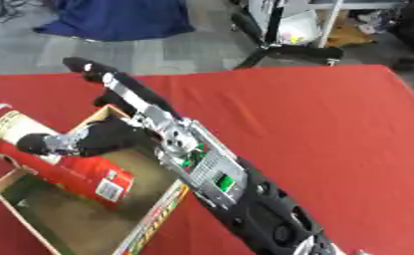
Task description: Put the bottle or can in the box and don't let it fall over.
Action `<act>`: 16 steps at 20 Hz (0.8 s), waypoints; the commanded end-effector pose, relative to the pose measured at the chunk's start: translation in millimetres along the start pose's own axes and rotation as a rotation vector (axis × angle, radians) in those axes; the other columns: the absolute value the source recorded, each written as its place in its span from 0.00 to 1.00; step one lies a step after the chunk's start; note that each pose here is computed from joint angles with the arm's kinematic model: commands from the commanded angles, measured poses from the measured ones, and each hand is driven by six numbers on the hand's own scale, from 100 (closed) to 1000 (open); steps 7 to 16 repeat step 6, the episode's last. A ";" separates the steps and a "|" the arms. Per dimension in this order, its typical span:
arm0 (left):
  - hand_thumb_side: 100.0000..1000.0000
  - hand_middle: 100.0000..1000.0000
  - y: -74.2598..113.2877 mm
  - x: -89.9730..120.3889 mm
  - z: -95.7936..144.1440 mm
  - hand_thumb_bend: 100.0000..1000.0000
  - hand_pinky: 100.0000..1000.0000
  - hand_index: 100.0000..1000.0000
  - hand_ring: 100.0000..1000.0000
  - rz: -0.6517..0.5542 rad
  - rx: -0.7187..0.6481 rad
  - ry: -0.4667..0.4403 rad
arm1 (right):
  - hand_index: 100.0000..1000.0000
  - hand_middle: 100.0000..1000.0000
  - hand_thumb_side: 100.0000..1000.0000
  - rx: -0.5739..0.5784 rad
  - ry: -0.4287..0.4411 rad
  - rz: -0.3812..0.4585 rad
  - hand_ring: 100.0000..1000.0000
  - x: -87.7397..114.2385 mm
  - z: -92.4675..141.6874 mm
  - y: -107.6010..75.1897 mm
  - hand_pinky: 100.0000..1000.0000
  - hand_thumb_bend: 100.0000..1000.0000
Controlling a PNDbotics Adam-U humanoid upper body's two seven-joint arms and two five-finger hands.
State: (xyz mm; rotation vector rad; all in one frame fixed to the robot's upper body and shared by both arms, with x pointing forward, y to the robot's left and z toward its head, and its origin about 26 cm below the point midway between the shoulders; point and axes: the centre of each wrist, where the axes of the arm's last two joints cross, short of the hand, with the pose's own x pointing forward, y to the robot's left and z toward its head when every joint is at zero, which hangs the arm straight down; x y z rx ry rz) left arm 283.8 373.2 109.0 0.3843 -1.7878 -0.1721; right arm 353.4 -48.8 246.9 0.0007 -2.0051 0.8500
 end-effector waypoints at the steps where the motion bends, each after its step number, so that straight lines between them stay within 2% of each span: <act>1: 0.93 0.80 7.4 6.8 -1.9 0.01 0.86 0.79 0.88 -0.028 0.003 -0.022 | 0.90 0.86 0.24 -0.067 -0.019 -0.033 0.94 10.7 3.7 -16.8 0.73 0.71; 6: 0.93 0.80 8.8 5.6 -0.6 0.01 0.86 0.79 0.88 -0.032 0.011 -0.018 | 0.88 0.84 0.22 -0.164 -0.026 -0.040 0.90 13.4 14.8 -48.1 0.71 0.69; 16: 0.93 0.80 8.8 5.6 -0.6 0.01 0.86 0.79 0.88 -0.032 0.011 -0.018 | 0.88 0.84 0.22 -0.164 -0.026 -0.040 0.90 13.4 14.8 -48.1 0.71 0.69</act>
